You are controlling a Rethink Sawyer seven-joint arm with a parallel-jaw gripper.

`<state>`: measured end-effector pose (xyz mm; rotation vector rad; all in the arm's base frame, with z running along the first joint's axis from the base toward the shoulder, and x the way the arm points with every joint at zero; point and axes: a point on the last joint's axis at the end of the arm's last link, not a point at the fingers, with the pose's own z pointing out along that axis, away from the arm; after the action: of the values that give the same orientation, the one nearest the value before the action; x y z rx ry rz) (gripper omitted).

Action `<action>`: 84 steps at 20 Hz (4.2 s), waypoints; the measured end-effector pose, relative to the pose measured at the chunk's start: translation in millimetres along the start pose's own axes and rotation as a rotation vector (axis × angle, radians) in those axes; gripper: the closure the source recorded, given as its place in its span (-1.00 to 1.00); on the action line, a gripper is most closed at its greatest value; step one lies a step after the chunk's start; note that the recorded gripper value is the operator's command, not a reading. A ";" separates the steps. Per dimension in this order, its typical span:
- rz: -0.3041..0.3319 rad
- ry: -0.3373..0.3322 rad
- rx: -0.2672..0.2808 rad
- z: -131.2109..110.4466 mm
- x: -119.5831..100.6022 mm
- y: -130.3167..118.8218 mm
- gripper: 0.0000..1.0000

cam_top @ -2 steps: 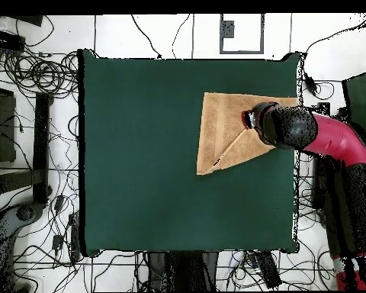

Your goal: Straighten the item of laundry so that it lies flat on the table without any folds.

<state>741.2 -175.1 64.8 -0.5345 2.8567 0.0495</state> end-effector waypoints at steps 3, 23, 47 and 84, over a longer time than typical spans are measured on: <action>-0.014 0.002 0.016 -0.1 0.6 -3.0 -1.00; -0.059 0.027 0.116 12.4 5.5 -31.9 -1.00; -0.073 0.144 0.078 88.1 60.9 -15.8 -1.00; -0.045 0.146 0.081 90.8 64.0 -24.6 1.00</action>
<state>712.3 -213.7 -38.3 -0.6083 2.9706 -0.1166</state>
